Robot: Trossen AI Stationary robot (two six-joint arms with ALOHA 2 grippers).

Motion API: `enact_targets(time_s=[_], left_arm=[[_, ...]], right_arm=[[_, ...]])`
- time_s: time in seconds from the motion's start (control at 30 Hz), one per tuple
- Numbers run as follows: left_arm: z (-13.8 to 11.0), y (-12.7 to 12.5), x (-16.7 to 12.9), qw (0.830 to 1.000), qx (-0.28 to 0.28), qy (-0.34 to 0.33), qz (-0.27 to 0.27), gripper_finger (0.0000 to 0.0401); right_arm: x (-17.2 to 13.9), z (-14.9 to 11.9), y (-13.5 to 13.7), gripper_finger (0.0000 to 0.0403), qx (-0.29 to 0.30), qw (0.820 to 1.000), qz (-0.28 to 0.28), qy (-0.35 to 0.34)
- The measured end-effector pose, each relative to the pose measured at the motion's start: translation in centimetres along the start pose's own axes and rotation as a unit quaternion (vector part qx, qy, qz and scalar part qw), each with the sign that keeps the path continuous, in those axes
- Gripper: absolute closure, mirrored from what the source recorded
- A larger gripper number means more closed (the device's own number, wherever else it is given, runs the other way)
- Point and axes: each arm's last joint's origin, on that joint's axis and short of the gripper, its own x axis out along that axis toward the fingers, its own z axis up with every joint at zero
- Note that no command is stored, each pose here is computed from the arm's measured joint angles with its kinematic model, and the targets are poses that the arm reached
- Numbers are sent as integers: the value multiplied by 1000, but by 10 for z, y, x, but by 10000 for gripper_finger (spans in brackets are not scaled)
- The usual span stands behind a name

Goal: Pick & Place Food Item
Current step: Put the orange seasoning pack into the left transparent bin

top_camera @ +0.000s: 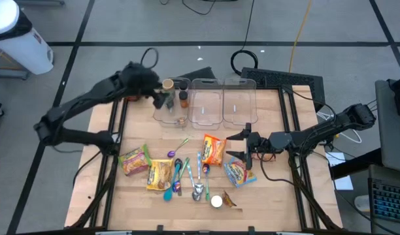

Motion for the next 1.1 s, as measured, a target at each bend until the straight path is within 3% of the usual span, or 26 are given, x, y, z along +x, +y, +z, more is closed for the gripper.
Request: enact_targets(time_s=[0.23, 0.53, 0.7, 0.87, 0.97, 1.1], left_arm=[[-45, -41, -15, 985, 61, -128, -101, 89], [-97, -55, -26, 951, 90, -240, -173, 98], [-111, -55, -26, 943, 108, -257, -181, 93], [-113, -55, -24, 946, 93, -249, -185, 90], [-114, -56, -22, 950, 81, -238, -188, 95], [-115, -57, -16, 953, 80, -225, -186, 98]], right_arm=[[-1, -1, 4, 135, 19, 1000, 11, 2], [-4, -6, 9, 135, 26, 999, 22, 14], [-3, -28, 8, 135, 81, 994, 48, 61], [7, -39, 17, 135, 121, 980, 146, 66], [11, -41, 30, 136, 112, 973, 191, 60], [10, -42, 61, 136, 68, 969, 213, 104]])
